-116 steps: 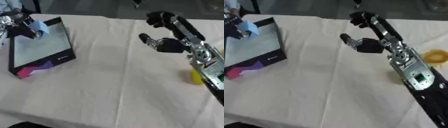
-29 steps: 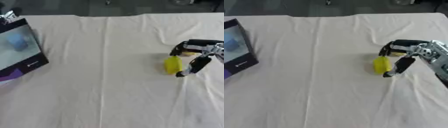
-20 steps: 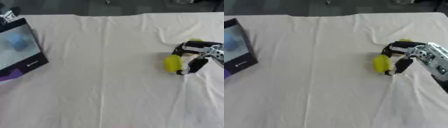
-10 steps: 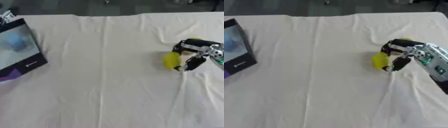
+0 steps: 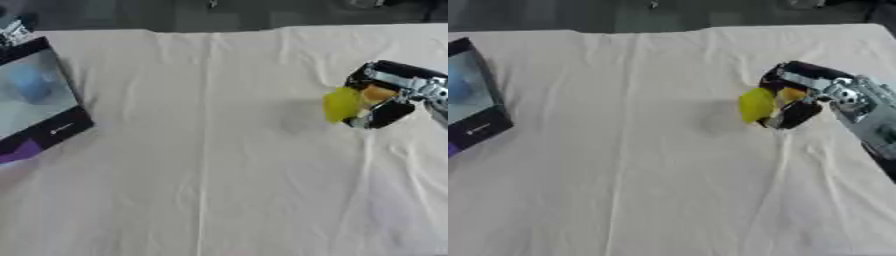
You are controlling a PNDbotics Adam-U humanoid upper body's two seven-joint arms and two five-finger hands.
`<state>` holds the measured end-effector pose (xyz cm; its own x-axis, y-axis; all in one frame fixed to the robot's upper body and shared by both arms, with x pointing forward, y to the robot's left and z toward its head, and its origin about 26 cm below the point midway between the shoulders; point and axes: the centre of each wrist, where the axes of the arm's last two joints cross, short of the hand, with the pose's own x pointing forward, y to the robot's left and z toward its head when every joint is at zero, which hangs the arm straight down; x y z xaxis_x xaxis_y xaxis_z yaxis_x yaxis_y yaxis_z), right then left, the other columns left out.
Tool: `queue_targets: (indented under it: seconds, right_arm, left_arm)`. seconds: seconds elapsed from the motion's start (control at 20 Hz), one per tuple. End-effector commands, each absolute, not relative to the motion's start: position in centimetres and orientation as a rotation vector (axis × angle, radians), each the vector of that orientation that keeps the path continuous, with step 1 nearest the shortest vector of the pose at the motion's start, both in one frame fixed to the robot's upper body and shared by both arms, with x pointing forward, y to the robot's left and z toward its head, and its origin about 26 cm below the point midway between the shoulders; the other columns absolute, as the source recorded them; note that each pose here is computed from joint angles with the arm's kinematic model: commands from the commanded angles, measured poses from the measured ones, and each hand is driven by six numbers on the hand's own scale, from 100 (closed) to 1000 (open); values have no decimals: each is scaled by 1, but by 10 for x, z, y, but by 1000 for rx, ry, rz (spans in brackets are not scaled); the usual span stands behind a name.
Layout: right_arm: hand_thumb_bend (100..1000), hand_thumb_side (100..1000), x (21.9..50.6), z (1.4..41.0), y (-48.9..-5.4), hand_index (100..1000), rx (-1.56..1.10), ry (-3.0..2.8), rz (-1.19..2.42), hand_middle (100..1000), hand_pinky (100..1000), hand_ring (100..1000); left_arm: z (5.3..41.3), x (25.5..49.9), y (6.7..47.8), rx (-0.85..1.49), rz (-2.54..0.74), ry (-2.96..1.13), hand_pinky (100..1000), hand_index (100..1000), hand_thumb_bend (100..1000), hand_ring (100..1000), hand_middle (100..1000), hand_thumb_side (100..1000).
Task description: Pick up the objects with one hand, pass them to the other hand, and then place them into the box on the other side of the table.
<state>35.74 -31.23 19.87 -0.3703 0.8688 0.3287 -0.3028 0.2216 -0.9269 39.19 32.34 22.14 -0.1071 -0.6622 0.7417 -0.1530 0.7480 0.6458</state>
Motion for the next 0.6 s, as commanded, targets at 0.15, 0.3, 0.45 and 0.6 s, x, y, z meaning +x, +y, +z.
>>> queue_targets:
  seconds: [0.15,0.3,0.45,0.6]
  right_arm:
    - [270,100,350,230,-303,573,-564,-1552,1303,456,787,633]
    - [254,100,351,231,-288,572,-523,-1601,1266,455,782,628]
    - [243,100,355,229,-274,572,-487,-1660,1215,453,779,625]
    - [235,100,359,223,-260,572,-453,-1713,1158,453,784,624]
  left_arm:
    - [245,390,318,686,-535,-1712,828,791,580,822,790,545]
    - [257,388,307,687,-593,-1755,825,792,590,819,787,536]
    - [272,385,292,680,-658,-1810,823,795,601,817,785,534]
    - [289,379,273,661,-732,-1870,819,795,604,814,782,532]
